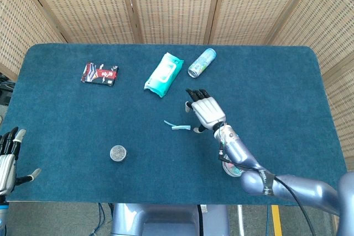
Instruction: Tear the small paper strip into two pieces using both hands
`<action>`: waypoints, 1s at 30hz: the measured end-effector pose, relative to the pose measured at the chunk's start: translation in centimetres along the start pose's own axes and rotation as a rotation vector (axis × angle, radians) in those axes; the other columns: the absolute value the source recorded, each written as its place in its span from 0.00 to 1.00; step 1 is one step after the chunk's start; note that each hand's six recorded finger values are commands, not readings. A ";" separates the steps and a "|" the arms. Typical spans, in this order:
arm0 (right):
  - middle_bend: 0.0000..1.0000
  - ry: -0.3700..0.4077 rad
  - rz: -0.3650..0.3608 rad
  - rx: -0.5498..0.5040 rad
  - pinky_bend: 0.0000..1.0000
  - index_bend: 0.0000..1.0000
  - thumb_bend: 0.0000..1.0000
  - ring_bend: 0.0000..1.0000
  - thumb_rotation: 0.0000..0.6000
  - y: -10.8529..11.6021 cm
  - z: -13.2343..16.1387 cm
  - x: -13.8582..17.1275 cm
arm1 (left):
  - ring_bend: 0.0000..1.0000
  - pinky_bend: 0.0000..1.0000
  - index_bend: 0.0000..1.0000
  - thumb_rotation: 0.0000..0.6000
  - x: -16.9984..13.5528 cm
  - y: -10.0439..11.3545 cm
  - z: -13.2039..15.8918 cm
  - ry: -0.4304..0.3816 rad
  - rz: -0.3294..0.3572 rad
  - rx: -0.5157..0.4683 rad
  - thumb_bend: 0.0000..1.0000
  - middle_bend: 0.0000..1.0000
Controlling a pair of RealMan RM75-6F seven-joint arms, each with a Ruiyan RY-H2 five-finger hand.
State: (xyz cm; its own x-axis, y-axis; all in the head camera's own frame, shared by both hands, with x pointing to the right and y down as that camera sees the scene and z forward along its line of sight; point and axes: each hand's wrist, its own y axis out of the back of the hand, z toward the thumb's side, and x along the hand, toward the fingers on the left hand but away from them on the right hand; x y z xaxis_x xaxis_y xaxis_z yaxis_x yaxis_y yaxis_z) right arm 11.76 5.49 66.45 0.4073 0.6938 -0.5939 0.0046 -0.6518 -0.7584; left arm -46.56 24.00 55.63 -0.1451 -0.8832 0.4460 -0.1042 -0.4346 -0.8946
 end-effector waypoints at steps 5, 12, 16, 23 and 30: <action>0.00 -0.029 0.015 0.016 0.00 0.41 0.26 0.00 1.00 -2.1 1.9 -1.9 | 0.00 0.00 0.00 1.00 0.4 -0.1 -0.2 0.013 -0.013 0.000 0.00 0.00; 0.00 -0.024 0.036 0.056 0.00 0.41 0.26 0.00 1.00 -4.2 3.4 -2.8 | 0.00 0.00 0.00 1.00 0.6 0.0 -0.5 0.024 -0.016 -0.010 0.00 0.00; 0.00 -0.034 0.053 0.062 0.00 0.41 0.26 0.00 1.00 -5.2 3.4 -3.2 | 0.00 0.00 0.00 1.00 0.6 0.0 -0.5 0.023 -0.018 -0.011 0.00 0.00; 0.00 -0.041 0.059 0.078 0.00 0.42 0.26 0.00 1.00 -6.2 3.1 -3.5 | 0.00 0.00 0.00 1.00 0.6 -0.1 -0.4 0.018 -0.023 -0.010 0.00 0.00; 0.00 -0.044 0.057 0.116 0.00 0.43 0.32 0.00 1.00 -7.3 2.6 -3.6 | 0.00 0.00 0.00 1.00 0.5 -0.1 -0.5 0.017 -0.025 -0.011 0.00 0.00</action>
State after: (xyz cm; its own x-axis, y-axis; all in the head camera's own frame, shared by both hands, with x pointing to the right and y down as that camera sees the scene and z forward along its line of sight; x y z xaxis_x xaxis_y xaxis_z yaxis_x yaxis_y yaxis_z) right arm 7.93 8.56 73.46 0.3634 0.6711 -0.6462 -0.1243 -0.6524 -0.7476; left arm -47.10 23.71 55.98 -0.1585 -0.8691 0.4685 -0.1186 -0.4544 -0.8829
